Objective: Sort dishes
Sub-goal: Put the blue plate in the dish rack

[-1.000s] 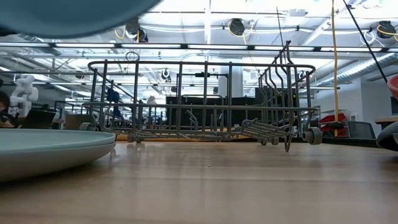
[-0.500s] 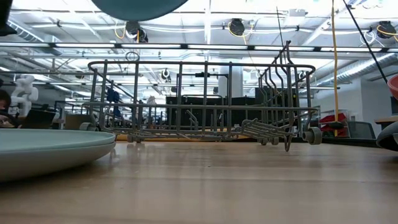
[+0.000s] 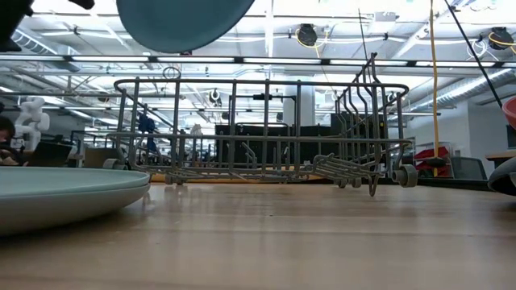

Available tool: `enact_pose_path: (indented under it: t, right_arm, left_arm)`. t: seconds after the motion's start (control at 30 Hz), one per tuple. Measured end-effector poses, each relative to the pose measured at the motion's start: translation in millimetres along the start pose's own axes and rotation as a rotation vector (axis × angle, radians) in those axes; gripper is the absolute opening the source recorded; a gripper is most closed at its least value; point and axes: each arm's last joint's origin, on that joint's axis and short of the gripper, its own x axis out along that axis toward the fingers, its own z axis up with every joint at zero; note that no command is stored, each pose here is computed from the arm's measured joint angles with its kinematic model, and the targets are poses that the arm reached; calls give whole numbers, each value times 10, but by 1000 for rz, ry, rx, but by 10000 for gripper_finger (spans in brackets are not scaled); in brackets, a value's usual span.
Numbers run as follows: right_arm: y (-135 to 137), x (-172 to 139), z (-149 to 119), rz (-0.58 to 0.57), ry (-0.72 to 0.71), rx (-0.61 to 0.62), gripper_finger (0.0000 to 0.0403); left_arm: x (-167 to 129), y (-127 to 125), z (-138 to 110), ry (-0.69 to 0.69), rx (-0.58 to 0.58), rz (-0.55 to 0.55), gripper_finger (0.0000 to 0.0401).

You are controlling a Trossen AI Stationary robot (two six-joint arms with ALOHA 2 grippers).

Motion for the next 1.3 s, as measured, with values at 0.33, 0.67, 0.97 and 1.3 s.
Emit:
enact_pose_path:
  t: [0.33,0.67,0.97,1.3]
  right_arm:
    - [175,151,-204,-36,6,38,3]
    - [118,188,-263,-30,23,-124,3]
    - [-193,321,-120,101,137,-500,3]
    - [-716,905,292,359,165,-857,3]
  left_arm:
    - [-1,27,-42,30,43,53,0]
    - [-2,32,-60,47,29,53,0]
    - [-2,25,-60,49,-40,35,0]
    - [-2,2,-67,79,-154,-42,0]
